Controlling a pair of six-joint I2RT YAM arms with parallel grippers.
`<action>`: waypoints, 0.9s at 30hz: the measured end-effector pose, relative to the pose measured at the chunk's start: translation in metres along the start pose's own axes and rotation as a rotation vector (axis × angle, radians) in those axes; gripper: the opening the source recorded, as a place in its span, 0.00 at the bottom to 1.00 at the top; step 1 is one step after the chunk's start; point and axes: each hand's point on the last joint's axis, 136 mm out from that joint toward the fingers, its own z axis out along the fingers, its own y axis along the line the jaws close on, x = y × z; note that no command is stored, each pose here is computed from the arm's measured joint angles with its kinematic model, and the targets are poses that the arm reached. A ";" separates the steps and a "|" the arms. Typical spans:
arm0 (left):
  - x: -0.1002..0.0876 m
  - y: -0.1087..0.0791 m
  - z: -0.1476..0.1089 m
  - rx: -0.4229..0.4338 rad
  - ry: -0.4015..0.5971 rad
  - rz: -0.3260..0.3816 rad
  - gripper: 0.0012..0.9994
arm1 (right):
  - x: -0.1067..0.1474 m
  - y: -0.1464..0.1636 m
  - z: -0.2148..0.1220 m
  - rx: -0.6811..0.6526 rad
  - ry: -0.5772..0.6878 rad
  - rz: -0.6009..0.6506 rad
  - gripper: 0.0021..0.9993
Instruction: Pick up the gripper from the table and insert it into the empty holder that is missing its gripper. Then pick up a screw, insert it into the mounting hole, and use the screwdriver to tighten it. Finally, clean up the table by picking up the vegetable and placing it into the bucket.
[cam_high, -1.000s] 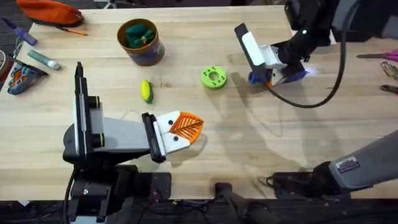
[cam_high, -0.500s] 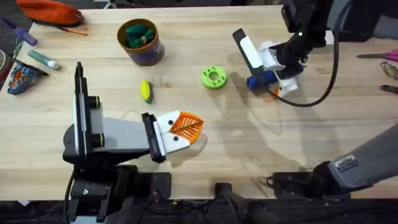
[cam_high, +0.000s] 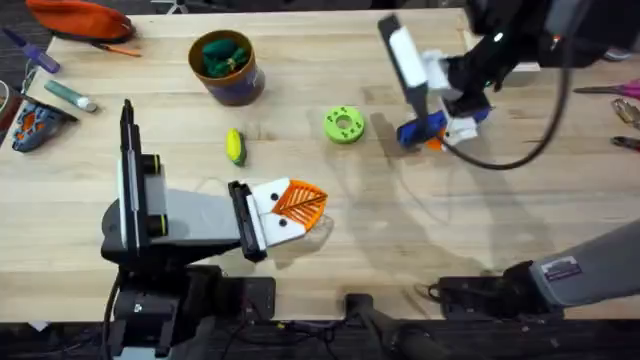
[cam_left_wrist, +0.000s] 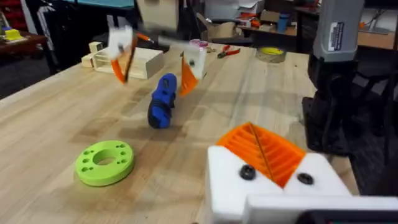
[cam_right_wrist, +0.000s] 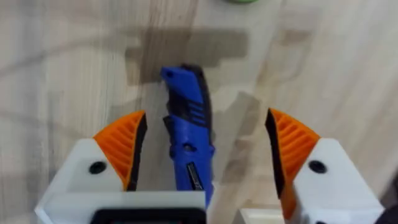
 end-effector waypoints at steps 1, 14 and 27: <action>0.000 0.000 0.000 0.000 0.000 0.000 0.01 | -0.018 -0.008 -0.036 0.058 -0.063 0.007 0.99; 0.000 0.000 0.000 0.000 0.000 0.000 0.01 | -0.080 -0.094 -0.207 0.553 -0.408 0.410 0.99; 0.000 0.000 0.000 0.000 0.000 0.000 0.01 | -0.069 -0.104 -0.242 0.508 -0.628 1.254 0.99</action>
